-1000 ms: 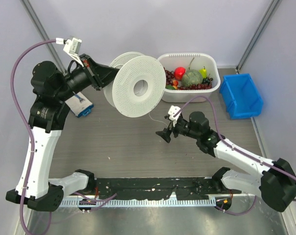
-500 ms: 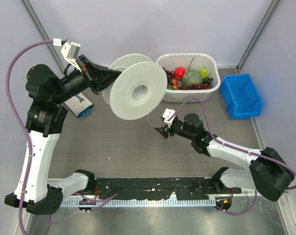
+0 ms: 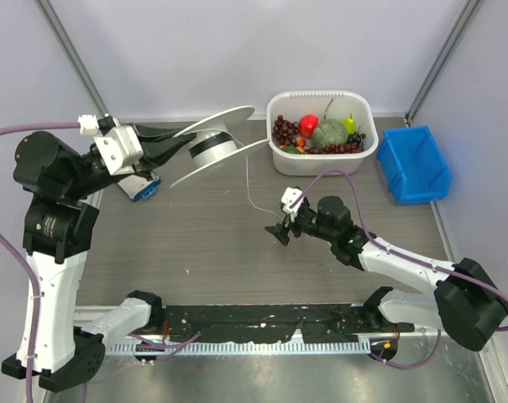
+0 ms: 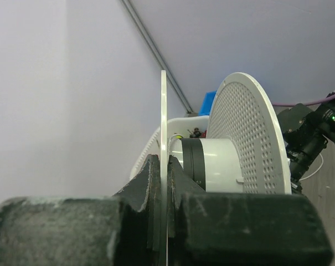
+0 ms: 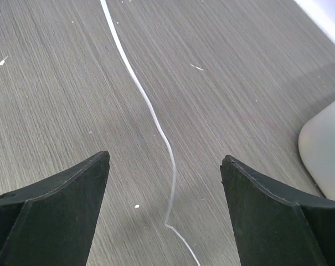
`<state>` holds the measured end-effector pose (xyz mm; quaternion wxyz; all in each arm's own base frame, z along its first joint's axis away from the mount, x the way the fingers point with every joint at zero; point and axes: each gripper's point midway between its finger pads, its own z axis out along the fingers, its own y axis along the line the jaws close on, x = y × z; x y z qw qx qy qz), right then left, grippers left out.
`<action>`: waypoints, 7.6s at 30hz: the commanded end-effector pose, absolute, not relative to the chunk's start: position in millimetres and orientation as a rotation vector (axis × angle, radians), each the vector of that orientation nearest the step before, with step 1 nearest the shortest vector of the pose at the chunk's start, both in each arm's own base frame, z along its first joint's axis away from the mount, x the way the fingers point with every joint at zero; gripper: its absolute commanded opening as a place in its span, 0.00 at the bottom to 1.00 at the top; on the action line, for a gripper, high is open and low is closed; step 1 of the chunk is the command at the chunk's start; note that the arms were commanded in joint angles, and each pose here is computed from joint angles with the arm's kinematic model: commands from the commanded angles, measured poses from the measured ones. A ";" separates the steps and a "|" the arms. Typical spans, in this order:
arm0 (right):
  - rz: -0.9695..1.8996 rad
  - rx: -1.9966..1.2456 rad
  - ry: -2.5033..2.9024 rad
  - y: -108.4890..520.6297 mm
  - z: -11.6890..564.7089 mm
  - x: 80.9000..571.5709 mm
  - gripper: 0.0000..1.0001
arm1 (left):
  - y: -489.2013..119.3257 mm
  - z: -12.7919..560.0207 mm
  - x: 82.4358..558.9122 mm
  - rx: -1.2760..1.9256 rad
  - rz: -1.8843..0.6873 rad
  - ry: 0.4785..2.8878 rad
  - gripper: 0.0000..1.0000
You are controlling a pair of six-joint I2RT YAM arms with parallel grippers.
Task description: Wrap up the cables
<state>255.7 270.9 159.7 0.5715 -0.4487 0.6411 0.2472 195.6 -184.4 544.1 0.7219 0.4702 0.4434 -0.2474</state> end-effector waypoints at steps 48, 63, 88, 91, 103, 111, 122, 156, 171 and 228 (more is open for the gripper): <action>0.736 -1.124 1.475 348.4 166.9 240.3 0.01 | -155.0 617.8 236.0 0.587 -0.526 0.956 0.00; 0.821 -1.129 1.355 420.1 258.3 229.1 0.01 | -151.5 575.7 260.5 0.557 -0.483 1.049 0.00; 0.555 -0.935 1.265 323.1 394.2 246.7 0.01 | -172.4 498.8 258.9 0.827 -0.402 1.094 0.00; 0.514 -0.896 1.271 304.4 404.7 259.5 0.01 | -174.5 492.9 255.8 0.838 -0.427 1.112 0.00; 0.520 -0.897 1.144 282.0 461.3 246.4 0.00 | -183.6 466.7 258.8 0.875 -0.474 1.188 0.00; 0.490 -0.847 1.118 282.2 490.1 256.8 0.01 | -191.7 440.1 251.6 0.916 -0.513 1.245 0.00; 0.354 -0.755 1.241 243.0 472.2 338.5 0.01 | -205.0 422.5 223.3 1.001 -0.633 1.248 0.00; 0.324 -0.760 1.679 167.8 273.0 394.0 0.01 | -210.4 513.8 206.1 0.815 -0.820 1.136 0.00; 0.751 -0.675 1.774 220.3 230.8 341.3 0.47 | -204.6 553.6 225.9 0.738 -0.743 1.090 0.00; 0.566 -1.069 1.086 349.1 196.6 291.9 0.64 | -200.2 600.9 245.8 0.714 -0.625 0.991 0.00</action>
